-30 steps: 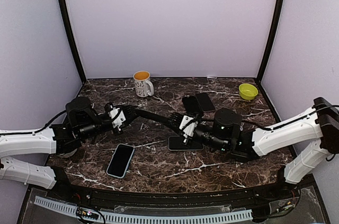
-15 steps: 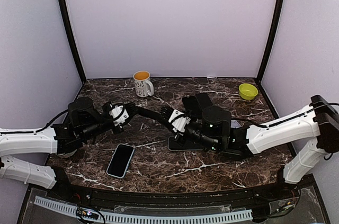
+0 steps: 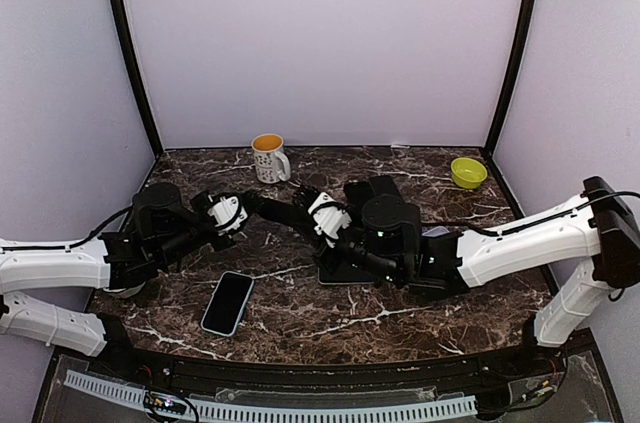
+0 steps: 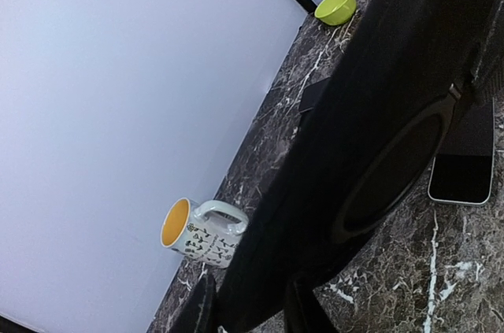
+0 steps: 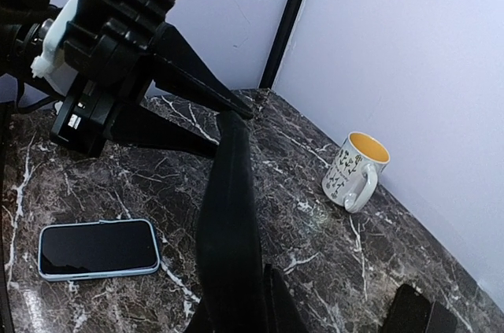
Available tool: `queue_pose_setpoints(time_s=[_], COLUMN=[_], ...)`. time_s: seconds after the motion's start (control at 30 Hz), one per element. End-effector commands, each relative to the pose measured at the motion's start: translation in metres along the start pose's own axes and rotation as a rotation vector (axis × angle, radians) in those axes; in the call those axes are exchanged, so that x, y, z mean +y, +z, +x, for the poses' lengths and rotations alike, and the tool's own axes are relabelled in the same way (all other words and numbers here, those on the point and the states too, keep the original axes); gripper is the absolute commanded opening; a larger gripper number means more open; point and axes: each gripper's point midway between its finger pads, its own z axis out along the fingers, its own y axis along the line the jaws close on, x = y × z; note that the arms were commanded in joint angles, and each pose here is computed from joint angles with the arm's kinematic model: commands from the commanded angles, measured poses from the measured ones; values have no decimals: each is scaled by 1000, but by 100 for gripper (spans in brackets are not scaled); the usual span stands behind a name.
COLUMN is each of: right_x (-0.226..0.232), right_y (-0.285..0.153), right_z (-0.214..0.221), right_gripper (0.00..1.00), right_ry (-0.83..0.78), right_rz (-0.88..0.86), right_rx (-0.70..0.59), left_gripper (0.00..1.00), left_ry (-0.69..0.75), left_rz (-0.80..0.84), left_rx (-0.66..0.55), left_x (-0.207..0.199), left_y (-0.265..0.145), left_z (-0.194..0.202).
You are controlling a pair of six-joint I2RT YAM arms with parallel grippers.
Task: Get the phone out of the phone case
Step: Remove the top left corner of the phone from the phone case.
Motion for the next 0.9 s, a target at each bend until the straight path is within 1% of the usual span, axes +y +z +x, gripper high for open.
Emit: queue_pose_setpoints(time_s=[0.0, 0.17, 0.37, 0.53, 0.67, 0.83, 0.87], right_x=[-9, -15, -19, -17, -14, -12, -12], right_y=[-7, 2, 5, 3, 1, -5, -5], right_z=[-92, -89, -91, -94, -89, -83, -81], right_gripper=[0, 0, 0, 0, 0, 0, 0], right_ry=[416, 533, 609, 595, 542, 490, 475], right_rz=[27, 70, 85, 66, 49, 42, 44], right_rx=[-234, -140, -110, -121, -127, -129, -125], left_gripper=[25, 25, 24, 25, 30, 33, 35], left_ry=[-120, -125, -128, -124, -126, -125, -125], left_rz=[-371, -399, -389, -373, -356, -345, -345], left_rx=[3, 26, 19, 7, -7, -14, -13], left_x=[90, 96, 94, 90, 87, 84, 84], left_y=[-12, -13, -12, -11, -10, -9, -9], left_z=[-20, -17, -18, -19, -20, -21, -21])
